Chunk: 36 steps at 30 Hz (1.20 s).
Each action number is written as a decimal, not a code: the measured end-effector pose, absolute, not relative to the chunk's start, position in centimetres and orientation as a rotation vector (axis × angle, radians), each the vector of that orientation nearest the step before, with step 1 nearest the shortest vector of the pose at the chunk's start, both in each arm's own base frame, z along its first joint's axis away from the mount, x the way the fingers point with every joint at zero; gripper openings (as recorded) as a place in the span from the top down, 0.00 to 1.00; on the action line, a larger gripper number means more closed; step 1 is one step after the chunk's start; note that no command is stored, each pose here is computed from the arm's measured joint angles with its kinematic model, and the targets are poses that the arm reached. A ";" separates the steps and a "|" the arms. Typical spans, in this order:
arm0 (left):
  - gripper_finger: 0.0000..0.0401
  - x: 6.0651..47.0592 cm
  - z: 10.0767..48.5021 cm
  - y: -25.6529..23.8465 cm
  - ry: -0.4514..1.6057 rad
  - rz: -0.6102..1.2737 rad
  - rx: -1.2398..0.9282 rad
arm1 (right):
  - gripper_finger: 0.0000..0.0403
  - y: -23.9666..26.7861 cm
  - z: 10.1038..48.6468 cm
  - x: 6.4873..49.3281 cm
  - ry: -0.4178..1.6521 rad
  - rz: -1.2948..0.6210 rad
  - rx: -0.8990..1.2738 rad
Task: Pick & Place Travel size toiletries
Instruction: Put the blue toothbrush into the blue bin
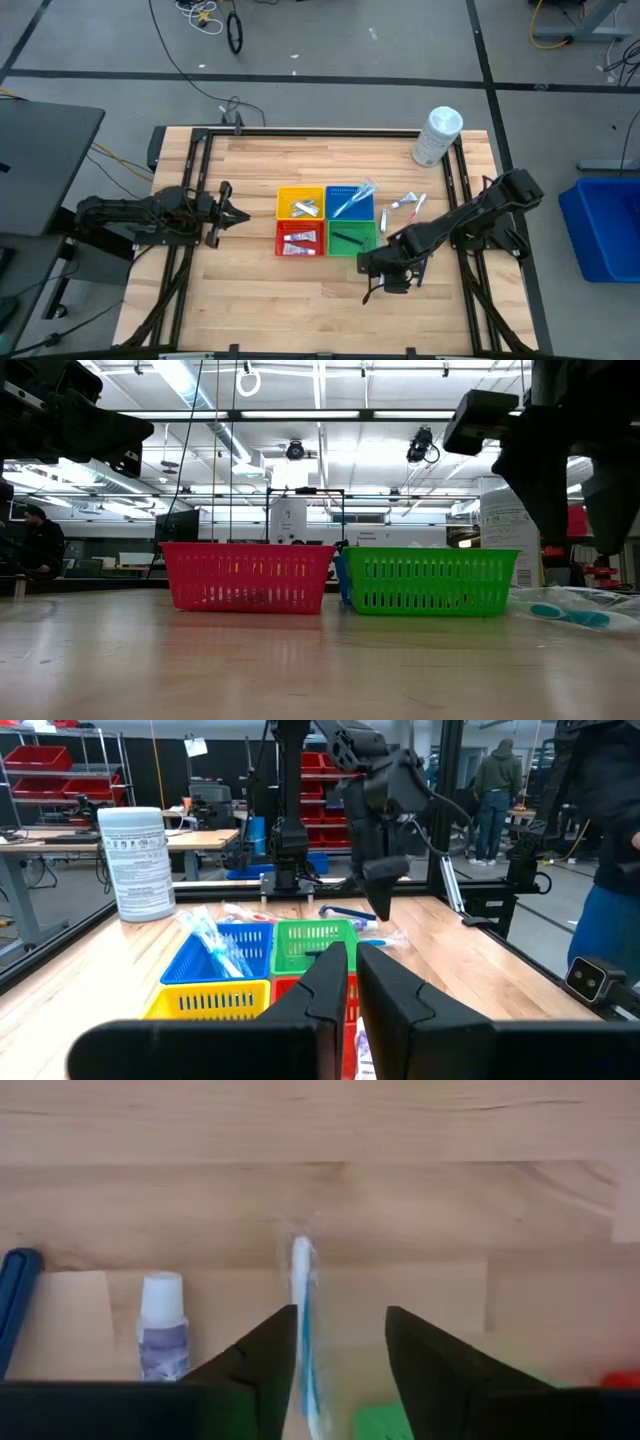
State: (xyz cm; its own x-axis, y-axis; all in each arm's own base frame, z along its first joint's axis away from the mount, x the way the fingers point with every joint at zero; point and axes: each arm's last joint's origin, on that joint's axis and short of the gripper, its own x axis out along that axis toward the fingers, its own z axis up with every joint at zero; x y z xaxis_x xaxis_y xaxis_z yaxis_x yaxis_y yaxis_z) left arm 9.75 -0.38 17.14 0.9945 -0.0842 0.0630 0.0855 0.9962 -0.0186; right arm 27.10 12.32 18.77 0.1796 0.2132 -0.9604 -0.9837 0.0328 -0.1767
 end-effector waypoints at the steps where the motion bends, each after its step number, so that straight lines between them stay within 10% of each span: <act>1: 0.92 9.8 17.1 -0.4 -0.063 -0.085 -0.021 | 0.59 12.4 18.6 27.1 0.932 1.167 -1.119; 16: 0.92 9.8 17.1 -0.4 -0.063 -0.085 -0.021 | 0.44 12.6 17.7 27.3 0.972 1.153 -1.155; 36: 0.92 9.8 17.1 -0.4 -0.063 -0.085 -0.021 | 0.54 12.9 13.8 28.0 1.144 1.154 -1.142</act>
State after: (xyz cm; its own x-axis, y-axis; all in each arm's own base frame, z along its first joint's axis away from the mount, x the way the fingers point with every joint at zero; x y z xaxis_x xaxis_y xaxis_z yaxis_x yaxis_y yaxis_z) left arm 9.75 -0.38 17.14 0.9944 -0.0845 0.0638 0.0858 0.9961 -0.0185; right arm 28.00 12.89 13.76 0.0603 0.0667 -0.9959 -0.9965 0.0619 -0.0562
